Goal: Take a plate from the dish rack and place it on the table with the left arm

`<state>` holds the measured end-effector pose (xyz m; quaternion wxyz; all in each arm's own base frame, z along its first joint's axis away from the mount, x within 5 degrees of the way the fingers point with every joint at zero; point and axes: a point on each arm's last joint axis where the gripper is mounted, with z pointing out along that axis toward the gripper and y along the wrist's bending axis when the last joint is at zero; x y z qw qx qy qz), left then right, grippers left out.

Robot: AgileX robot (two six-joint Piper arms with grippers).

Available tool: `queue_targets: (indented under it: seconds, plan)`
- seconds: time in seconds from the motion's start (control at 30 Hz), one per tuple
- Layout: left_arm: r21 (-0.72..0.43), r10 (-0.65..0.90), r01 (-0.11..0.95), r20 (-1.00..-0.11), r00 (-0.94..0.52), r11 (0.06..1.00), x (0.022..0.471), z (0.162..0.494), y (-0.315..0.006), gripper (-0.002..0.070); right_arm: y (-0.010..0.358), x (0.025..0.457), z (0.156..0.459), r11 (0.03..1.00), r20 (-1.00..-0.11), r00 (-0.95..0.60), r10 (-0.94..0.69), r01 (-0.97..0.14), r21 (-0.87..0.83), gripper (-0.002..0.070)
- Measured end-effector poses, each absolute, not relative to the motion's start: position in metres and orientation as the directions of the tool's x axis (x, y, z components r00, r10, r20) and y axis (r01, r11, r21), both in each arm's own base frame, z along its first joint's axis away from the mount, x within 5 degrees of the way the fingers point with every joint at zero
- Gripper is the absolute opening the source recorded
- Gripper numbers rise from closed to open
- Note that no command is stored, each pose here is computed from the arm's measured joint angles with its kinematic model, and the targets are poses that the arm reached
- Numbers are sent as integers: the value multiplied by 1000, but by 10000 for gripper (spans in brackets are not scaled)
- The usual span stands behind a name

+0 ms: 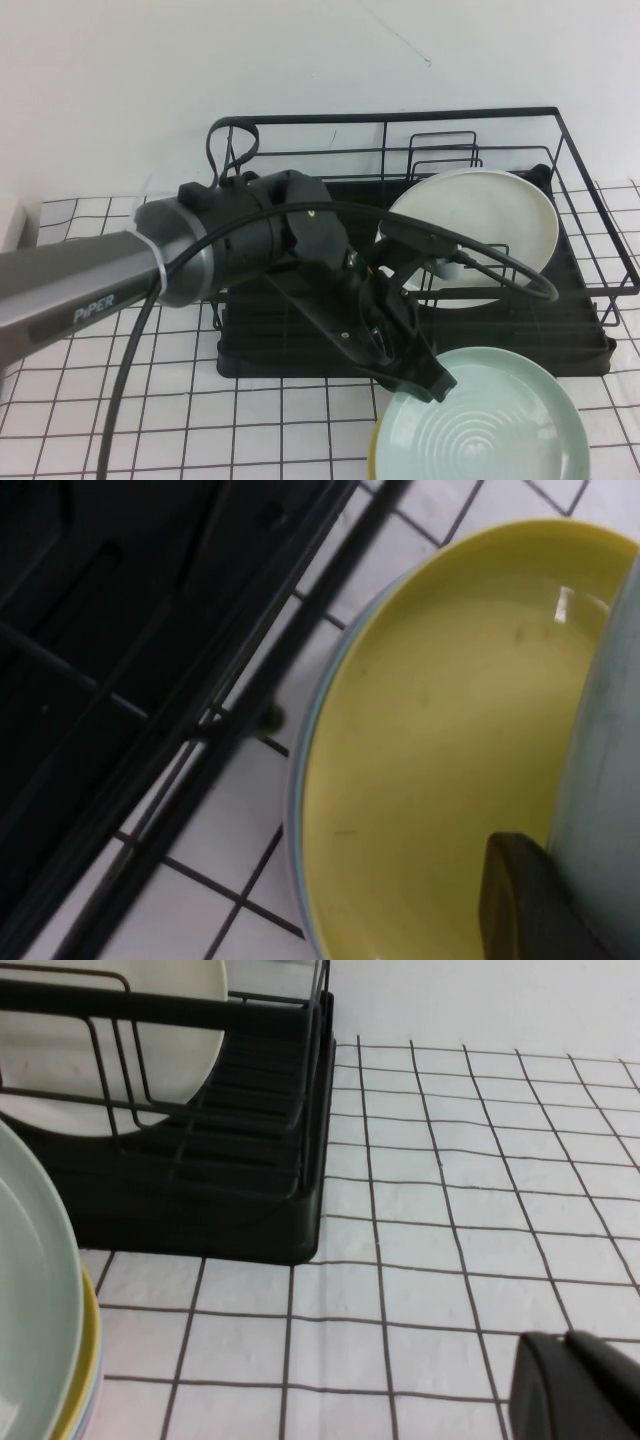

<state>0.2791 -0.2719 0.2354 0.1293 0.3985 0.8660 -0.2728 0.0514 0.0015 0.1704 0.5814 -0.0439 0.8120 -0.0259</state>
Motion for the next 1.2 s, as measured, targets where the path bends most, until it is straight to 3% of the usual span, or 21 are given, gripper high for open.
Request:
queue_targets:
  seconds: [0.33,0.43,0.6,0.73,0.87,1.03,1.2]
  plan:
    - [-314,658,788,-434,-615,530,282,230,-269,88,1,51,170,995,-942,-320,-101,-41,-93,-1]
    - [-275,682,805,-429,-593,526,283,228,-268,193,1,51,170,995,-942,-320,-101,-41,-93,-1]
    - [-271,685,807,-427,-590,525,283,227,-267,467,1,51,170,995,-942,-320,-101,-41,-93,-1]
    - [-272,682,806,-432,-590,525,283,229,-267,512,1,51,170,995,-942,-320,-101,-41,-93,-1]
    - [-275,676,813,-453,-581,514,278,243,-265,447,1,51,170,995,-942,-320,-101,-41,-93,-1]
    - [-195,712,890,-541,-448,412,261,286,-252,95,1,51,170,995,-942,-320,-101,-41,-93,-1]
    - [-125,677,900,-618,-400,418,242,330,-235,13,1,51,170,995,-942,-320,-101,-41,-93,-1]
